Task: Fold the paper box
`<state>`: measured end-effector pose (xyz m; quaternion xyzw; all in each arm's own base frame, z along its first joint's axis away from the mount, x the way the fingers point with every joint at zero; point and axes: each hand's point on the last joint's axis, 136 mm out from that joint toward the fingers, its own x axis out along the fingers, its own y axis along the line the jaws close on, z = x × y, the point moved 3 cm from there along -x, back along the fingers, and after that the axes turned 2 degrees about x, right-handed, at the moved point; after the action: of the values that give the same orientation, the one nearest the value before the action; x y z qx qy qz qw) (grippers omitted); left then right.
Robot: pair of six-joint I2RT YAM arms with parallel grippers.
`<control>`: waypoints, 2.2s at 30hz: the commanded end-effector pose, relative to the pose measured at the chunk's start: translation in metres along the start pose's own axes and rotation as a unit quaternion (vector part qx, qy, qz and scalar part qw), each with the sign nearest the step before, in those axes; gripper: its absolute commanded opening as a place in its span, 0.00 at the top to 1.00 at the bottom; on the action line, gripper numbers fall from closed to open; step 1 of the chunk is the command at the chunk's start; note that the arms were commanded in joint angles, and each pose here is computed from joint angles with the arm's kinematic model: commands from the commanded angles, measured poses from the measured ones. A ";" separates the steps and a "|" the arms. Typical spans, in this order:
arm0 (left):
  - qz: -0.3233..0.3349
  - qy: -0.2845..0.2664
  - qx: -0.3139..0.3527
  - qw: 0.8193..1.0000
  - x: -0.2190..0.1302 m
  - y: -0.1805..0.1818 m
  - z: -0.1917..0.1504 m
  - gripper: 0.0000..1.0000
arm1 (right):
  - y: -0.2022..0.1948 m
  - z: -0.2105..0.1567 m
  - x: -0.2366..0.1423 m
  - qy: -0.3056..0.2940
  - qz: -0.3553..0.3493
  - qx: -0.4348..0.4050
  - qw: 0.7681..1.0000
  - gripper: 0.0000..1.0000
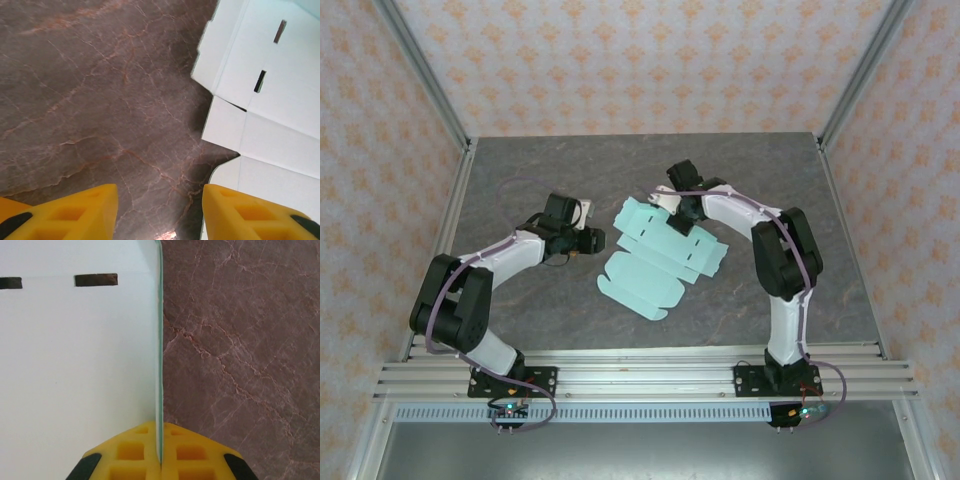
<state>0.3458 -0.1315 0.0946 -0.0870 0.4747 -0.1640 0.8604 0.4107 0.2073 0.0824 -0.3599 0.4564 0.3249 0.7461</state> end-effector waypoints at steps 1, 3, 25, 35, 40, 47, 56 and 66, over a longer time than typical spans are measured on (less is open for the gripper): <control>0.019 -0.040 -0.003 0.999 -0.010 0.000 0.019 0.51 | -0.014 0.009 0.007 -0.002 -0.041 -0.014 0.999 1.00; 0.018 -0.039 -0.002 0.999 -0.009 0.000 0.021 0.51 | -0.015 0.011 0.011 -0.006 -0.050 -0.014 0.999 1.00; -0.032 -0.065 -0.012 0.997 -0.016 -0.011 0.025 0.50 | -0.013 0.011 -0.008 -0.010 -0.069 -0.013 0.997 1.00; -0.124 -0.076 -0.027 0.989 -0.015 -0.071 0.011 0.53 | -0.014 0.017 -0.061 -0.023 -0.045 0.022 0.998 1.00; -0.147 -0.067 -0.043 0.986 0.012 -0.102 0.001 0.61 | -0.022 0.021 -0.074 -0.031 -0.069 0.050 0.996 1.00; -0.166 -0.091 -0.075 0.979 0.046 -0.121 0.013 0.80 | -0.021 0.025 -0.077 -0.033 -0.067 0.063 0.995 1.00; -0.170 -0.082 -0.075 0.979 0.074 -0.128 0.017 0.88 | -0.020 0.022 -0.075 -0.022 -0.069 0.063 0.995 1.00; -0.146 -0.055 -0.090 0.984 0.105 -0.116 0.001 0.93 | -0.021 0.028 -0.078 -0.026 -0.070 0.072 0.995 1.00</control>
<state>0.3707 -0.2769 0.0509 -0.2405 0.4264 -0.2510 0.8351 0.4046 0.2056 0.1462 -0.3324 0.4491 0.2665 0.7854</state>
